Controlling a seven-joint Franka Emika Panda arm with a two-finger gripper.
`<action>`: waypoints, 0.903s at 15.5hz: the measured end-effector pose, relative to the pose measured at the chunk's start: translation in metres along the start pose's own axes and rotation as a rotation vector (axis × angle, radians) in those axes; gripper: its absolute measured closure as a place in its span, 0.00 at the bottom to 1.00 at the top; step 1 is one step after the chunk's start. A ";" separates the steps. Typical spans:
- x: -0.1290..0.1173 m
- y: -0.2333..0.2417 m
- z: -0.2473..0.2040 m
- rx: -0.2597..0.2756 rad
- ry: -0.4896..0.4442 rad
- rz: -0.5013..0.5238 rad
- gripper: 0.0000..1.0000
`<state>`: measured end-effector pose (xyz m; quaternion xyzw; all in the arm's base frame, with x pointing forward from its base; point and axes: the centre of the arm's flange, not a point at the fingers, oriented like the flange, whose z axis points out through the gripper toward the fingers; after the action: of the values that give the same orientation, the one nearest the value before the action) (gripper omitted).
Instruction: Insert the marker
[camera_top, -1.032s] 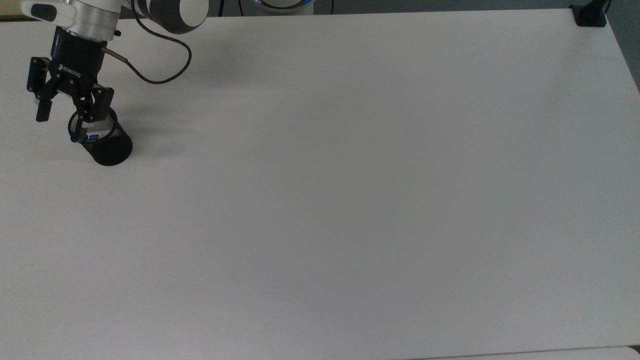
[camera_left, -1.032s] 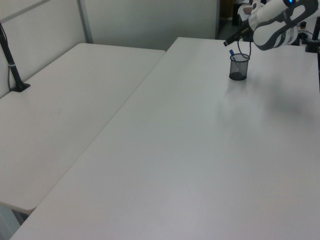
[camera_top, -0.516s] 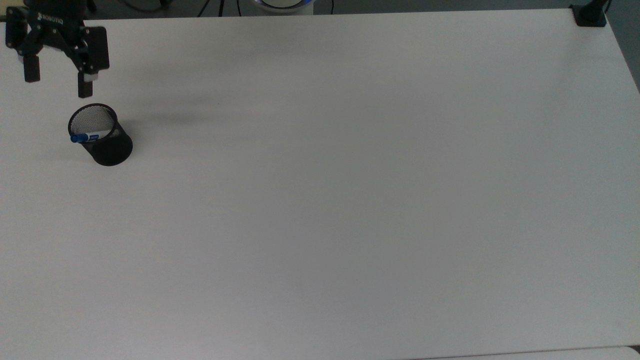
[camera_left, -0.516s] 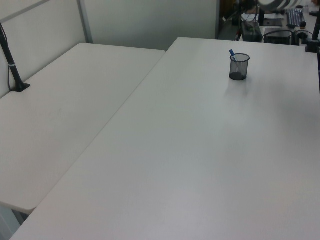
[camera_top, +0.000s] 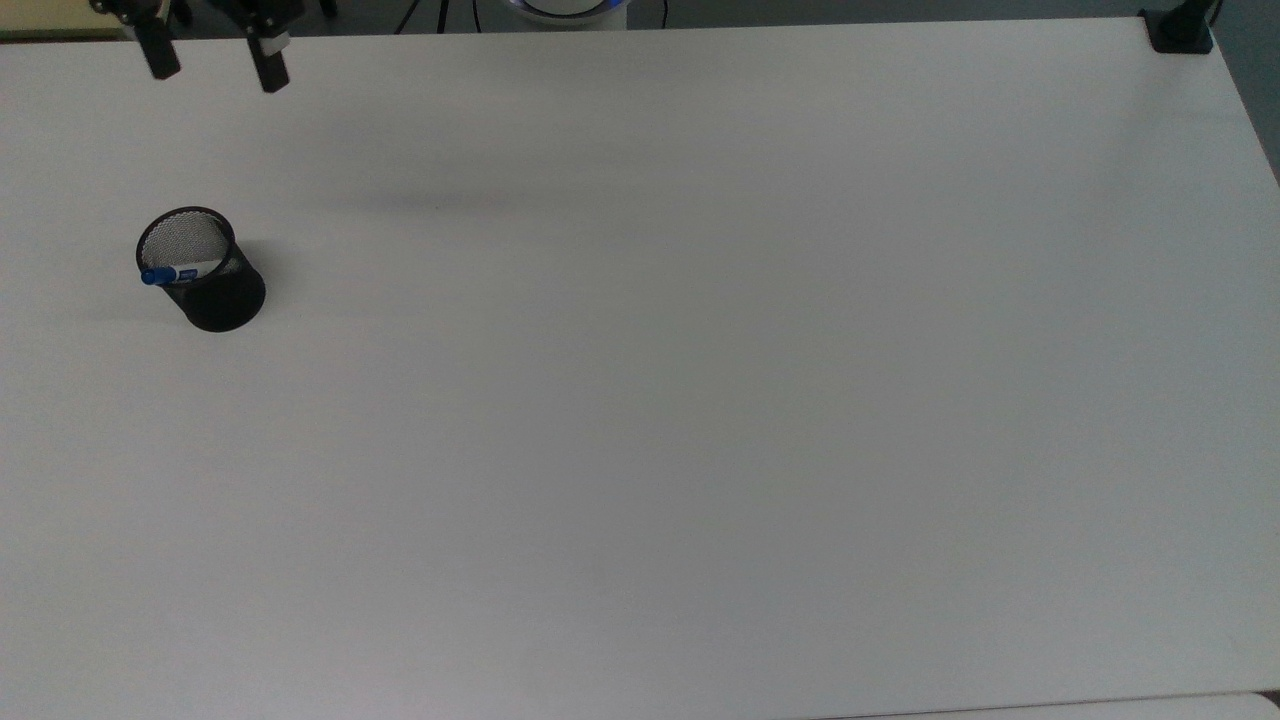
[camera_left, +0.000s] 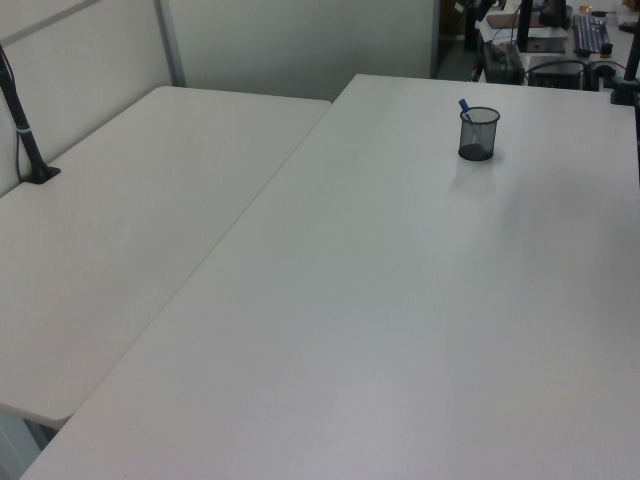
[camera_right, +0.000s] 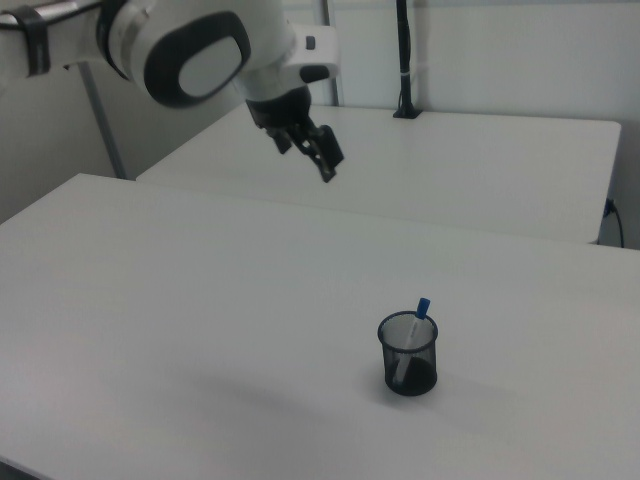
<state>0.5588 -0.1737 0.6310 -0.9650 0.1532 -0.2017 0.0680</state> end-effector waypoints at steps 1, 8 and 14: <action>-0.003 -0.011 -0.005 0.009 -0.053 0.017 0.00; -0.037 -0.094 0.001 -0.101 -0.303 -0.114 0.00; -0.032 -0.109 0.026 -0.232 -0.302 -0.314 0.00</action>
<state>0.5705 -0.0589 0.6159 -0.9975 0.0114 -0.0446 -0.0533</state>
